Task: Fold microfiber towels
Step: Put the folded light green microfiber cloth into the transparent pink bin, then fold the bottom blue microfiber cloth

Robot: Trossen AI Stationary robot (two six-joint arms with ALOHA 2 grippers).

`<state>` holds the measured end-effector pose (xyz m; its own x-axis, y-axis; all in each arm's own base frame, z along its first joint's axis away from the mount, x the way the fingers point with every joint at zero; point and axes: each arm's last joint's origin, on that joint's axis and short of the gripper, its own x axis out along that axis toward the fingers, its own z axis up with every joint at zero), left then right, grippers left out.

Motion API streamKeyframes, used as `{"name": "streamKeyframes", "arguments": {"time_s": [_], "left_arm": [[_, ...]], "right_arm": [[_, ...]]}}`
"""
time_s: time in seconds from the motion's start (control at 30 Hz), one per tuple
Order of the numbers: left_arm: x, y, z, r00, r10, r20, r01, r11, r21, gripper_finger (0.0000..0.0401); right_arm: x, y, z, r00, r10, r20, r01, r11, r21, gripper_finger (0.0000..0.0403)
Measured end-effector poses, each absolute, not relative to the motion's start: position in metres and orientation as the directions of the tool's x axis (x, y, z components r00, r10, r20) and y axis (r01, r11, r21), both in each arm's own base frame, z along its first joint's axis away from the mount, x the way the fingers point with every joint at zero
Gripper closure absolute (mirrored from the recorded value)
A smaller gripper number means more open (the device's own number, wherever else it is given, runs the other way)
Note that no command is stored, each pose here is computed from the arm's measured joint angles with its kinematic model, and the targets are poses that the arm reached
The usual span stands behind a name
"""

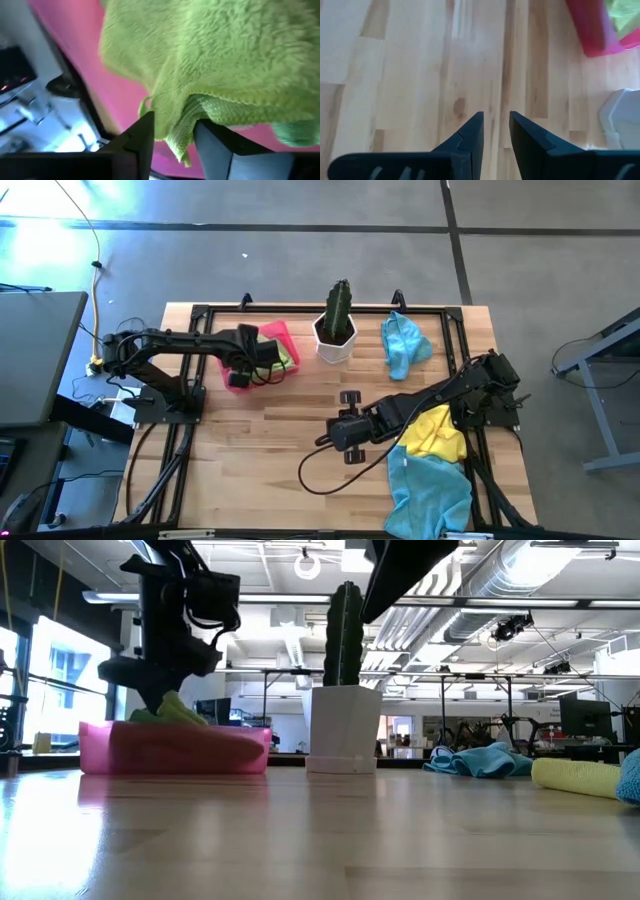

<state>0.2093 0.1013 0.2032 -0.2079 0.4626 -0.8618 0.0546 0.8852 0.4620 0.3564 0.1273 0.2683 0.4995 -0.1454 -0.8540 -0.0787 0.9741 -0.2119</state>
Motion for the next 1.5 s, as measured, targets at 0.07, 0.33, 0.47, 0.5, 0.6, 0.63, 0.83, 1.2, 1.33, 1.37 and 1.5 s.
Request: {"name": "streamKeyframes", "arguments": {"time_s": [0.07,0.33,0.47,0.5,0.6,0.63,0.83,1.2,1.33,1.37,1.5], "left_arm": [[0.209,0.099,0.204,-0.219,0.469,-0.856,0.039,0.881,0.472,0.0267],[0.207,0.088,0.203,-0.203,0.310,-0.929,-0.124,0.933,0.338,0.0243],[0.208,0.080,0.206,-0.209,0.363,-0.908,-0.176,0.899,0.400,0.0240],[0.209,0.078,0.208,-0.200,0.381,-0.903,-0.178,0.892,0.416,0.0240],[0.214,0.067,0.219,-0.145,0.432,-0.890,-0.171,0.875,0.452,0.0240],[0.215,0.063,0.222,-0.123,0.438,-0.891,-0.179,0.873,0.454,0.0240],[0.235,0.028,0.245,0.081,0.411,-0.908,-0.305,0.877,0.371,0.0240],[0.288,-0.067,0.257,0.668,0.133,-0.733,-0.191,0.982,0.004,0.0240],[0.295,-0.100,0.261,0.765,0.027,-0.643,-0.087,0.994,-0.062,0.0240],[0.295,-0.106,0.260,0.770,0.010,-0.638,-0.067,0.996,-0.065,0.0240],[0.296,-0.129,0.256,0.798,-0.047,-0.600,-0.004,0.996,-0.084,0.0242]], "right_arm": [[0.356,0.128,0.268,0.491,-0.121,-0.863,-0.093,0.978,-0.189,0.0316],[0.348,0.126,0.274,0.462,-0.094,-0.882,-0.113,0.980,-0.164,0.0316],[0.338,0.122,0.282,0.434,-0.102,-0.895,-0.102,0.982,-0.161,0.0316],[0.335,0.121,0.285,0.425,-0.105,-0.899,-0.090,0.983,-0.158,0.0316],[0.321,0.116,0.294,0.383,-0.122,-0.916,-0.020,0.990,-0.140,0.0316],[0.316,0.114,0.297,0.369,-0.127,-0.921,0.016,0.991,-0.130,0.0316],[0.293,0.120,0.298,0.237,-0.167,-0.957,0.226,0.968,-0.113,0.0316],[0.261,0.165,0.281,0.101,-0.320,-0.942,0.419,0.873,-0.251,0.0316],[0.249,0.183,0.267,0.076,-0.304,-0.950,0.541,0.813,-0.217,0.0316],[0.246,0.187,0.259,0.066,-0.283,-0.957,0.576,0.794,-0.195,0.0316],[0.234,0.206,0.225,0.037,-0.153,-0.987,0.713,0.696,-0.082,0.0316]]}}
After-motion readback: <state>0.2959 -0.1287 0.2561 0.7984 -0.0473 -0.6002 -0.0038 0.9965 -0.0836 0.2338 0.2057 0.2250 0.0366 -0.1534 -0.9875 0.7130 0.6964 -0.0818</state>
